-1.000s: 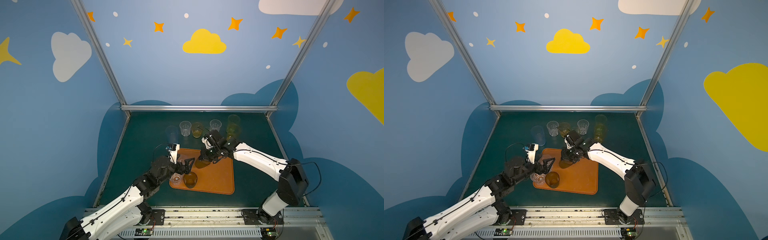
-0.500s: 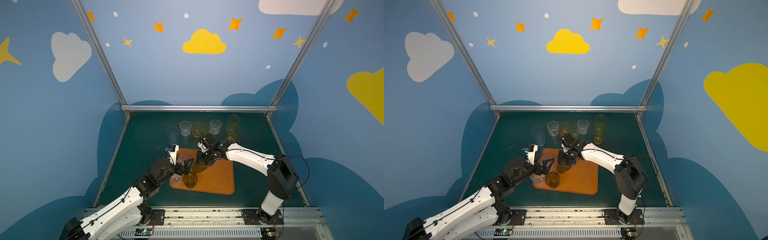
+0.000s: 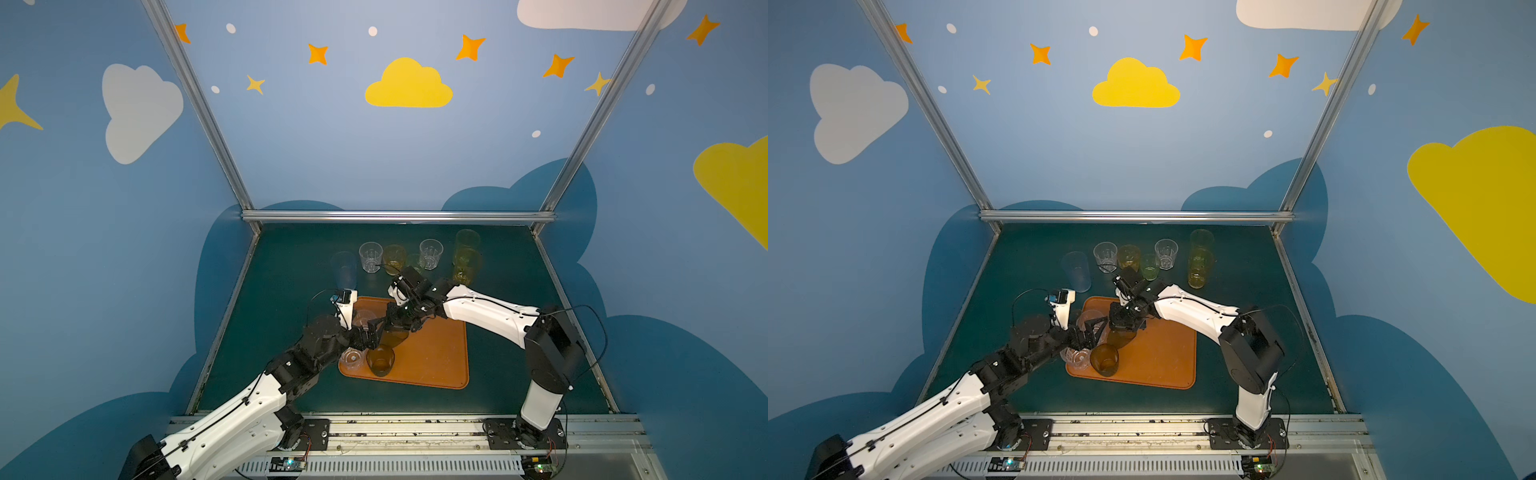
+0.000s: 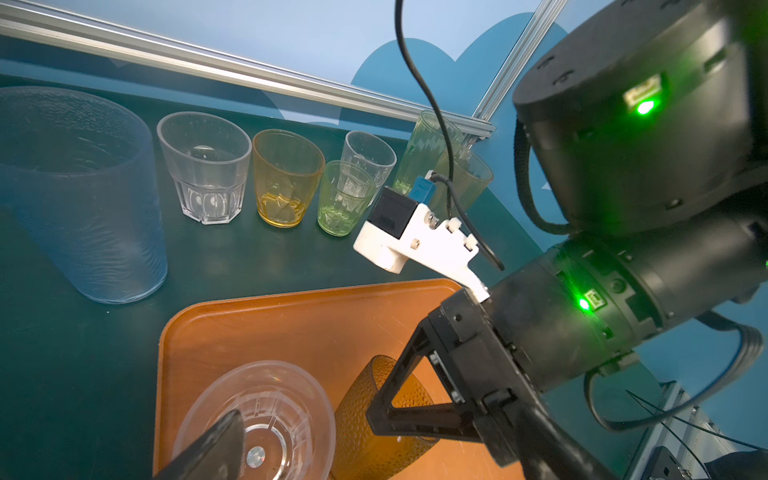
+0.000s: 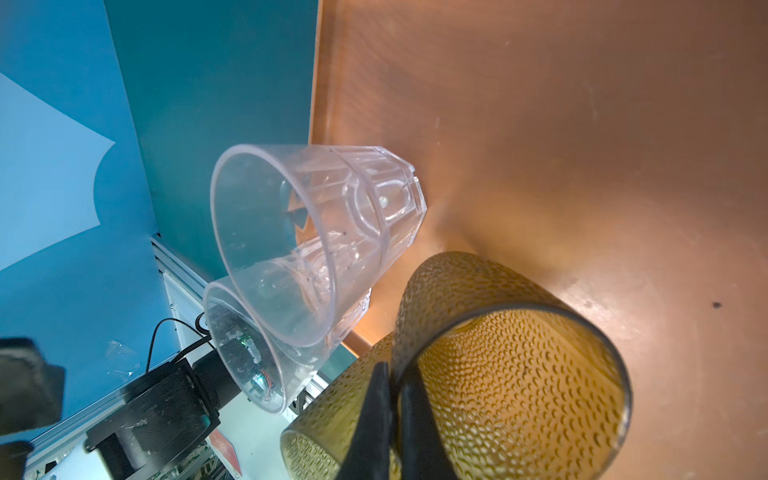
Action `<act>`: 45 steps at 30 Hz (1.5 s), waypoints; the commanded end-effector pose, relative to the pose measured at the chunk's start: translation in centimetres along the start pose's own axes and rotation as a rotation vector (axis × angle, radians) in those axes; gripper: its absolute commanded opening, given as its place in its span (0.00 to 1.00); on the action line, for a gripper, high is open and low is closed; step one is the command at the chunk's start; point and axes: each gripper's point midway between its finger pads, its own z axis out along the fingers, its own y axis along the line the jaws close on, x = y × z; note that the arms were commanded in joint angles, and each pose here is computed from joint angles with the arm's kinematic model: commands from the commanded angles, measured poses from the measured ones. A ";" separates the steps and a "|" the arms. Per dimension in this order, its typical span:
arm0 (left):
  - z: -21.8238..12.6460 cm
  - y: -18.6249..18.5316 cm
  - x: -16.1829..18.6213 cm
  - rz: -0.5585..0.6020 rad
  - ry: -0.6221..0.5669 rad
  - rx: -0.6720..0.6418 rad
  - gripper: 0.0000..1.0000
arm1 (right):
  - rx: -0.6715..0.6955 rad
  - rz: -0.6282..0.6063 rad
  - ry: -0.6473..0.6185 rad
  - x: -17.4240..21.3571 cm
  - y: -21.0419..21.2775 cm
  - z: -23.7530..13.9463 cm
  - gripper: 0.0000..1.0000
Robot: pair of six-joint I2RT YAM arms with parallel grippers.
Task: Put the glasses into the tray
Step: 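Lower the amber glass onto the tray beside the other dimpled glass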
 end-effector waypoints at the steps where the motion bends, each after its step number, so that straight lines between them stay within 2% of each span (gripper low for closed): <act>1: -0.1 0.2 -0.3 0.004 -0.013 -0.014 1.00 | -0.001 -0.015 0.006 0.0 0.6 -0.3 0.11; 7: -0.2 0.3 -0.4 -0.002 -0.016 -0.024 1.00 | 0.001 -0.028 0.005 0.1 0.7 -0.3 0.19; 15: -0.2 0.5 -0.4 -0.007 -0.019 -0.028 1.00 | -0.001 -0.031 0.000 0.0 1.0 -0.5 0.21; 24: -0.1 0.6 -0.3 -0.008 -0.015 -0.035 1.00 | 0.011 -0.024 0.036 0.4 0.5 0.4 0.09; 32: 0.0 0.6 -0.2 -0.010 -0.013 -0.033 1.00 | 0.030 -0.041 0.022 0.3 0.3 -0.2 0.03; 45: -0.1 0.7 -0.2 -0.009 -0.019 -0.041 1.00 | 0.158 -0.079 -0.013 0.0 -0.9 -1.3 0.00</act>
